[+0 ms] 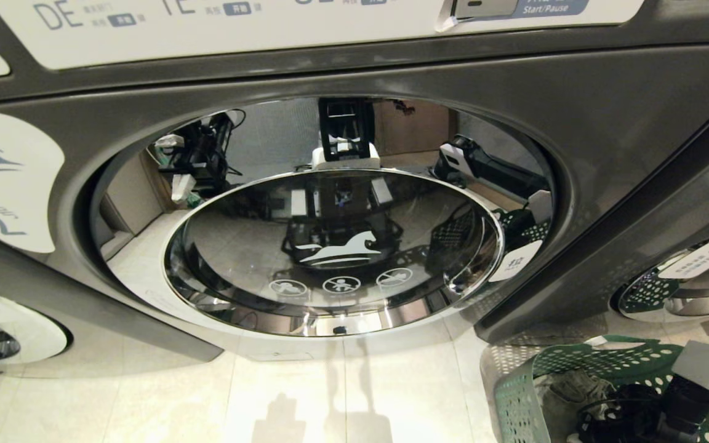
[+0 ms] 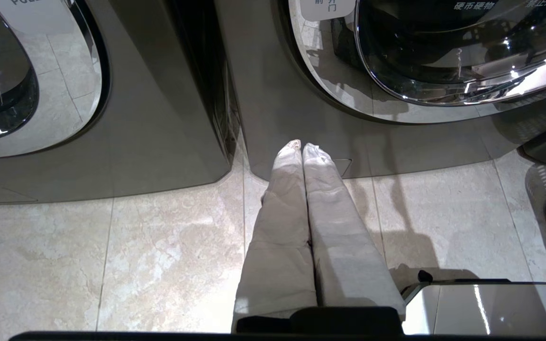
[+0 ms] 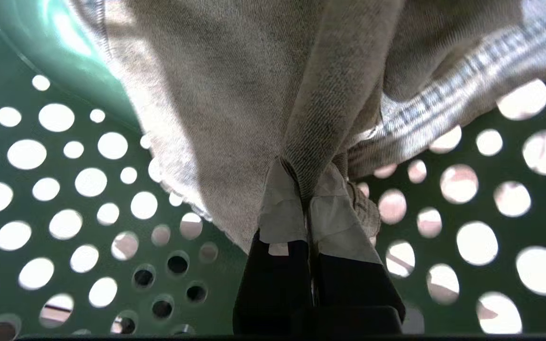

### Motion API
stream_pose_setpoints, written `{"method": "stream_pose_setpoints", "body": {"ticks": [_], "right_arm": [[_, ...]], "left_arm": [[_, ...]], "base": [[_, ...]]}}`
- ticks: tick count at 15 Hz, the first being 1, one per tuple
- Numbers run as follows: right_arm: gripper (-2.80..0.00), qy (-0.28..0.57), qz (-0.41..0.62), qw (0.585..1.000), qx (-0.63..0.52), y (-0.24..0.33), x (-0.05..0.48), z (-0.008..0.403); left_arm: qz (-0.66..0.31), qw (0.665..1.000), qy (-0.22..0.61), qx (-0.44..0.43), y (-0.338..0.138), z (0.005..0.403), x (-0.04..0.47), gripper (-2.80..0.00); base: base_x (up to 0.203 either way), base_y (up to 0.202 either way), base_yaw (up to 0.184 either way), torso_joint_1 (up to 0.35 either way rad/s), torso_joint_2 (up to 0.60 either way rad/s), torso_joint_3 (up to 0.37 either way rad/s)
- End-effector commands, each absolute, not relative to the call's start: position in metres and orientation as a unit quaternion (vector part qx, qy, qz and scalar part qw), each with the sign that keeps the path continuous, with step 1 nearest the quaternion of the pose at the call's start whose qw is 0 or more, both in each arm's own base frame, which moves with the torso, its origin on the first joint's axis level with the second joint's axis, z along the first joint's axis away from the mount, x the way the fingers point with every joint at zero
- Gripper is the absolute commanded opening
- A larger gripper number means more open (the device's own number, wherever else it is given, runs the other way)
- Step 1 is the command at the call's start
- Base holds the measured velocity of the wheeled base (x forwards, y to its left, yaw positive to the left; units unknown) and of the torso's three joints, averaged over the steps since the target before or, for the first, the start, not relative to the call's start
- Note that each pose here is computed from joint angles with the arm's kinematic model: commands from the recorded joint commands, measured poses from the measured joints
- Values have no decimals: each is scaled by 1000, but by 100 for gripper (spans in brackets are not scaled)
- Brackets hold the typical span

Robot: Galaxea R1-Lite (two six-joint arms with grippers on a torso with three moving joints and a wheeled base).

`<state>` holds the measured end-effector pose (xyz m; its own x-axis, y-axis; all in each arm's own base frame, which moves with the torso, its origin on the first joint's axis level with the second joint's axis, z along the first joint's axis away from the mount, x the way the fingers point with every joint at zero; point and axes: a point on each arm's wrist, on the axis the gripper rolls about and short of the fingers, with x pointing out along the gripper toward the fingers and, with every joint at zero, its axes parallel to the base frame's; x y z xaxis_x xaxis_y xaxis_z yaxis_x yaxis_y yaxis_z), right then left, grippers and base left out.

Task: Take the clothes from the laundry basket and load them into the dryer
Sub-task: Take the clothes out of the basket

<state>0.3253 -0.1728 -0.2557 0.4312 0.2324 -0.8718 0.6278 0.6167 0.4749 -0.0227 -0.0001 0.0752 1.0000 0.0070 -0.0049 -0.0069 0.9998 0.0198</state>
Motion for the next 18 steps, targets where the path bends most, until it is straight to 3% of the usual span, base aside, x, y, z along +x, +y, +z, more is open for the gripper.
{"method": "stream_pose_setpoints", "body": {"ticks": [1,10,18], "right_arm": [[-280,508,-136,740,419,-177,326,-239],[-280,422,-198,765,445,-233,288,-120],[-280,345,-193,812,429,-216,239,2]], "left_arm": [[4,1000,3,10,0,75,-23,-280],[4,1000,3,10,0,75,-23,-280],[4,1000,3,10,0,75,-23,-280]], "base": [[0,0,0,0,0,0],[0,0,0,0,0,0],[0,0,0,0,0,0]]}}
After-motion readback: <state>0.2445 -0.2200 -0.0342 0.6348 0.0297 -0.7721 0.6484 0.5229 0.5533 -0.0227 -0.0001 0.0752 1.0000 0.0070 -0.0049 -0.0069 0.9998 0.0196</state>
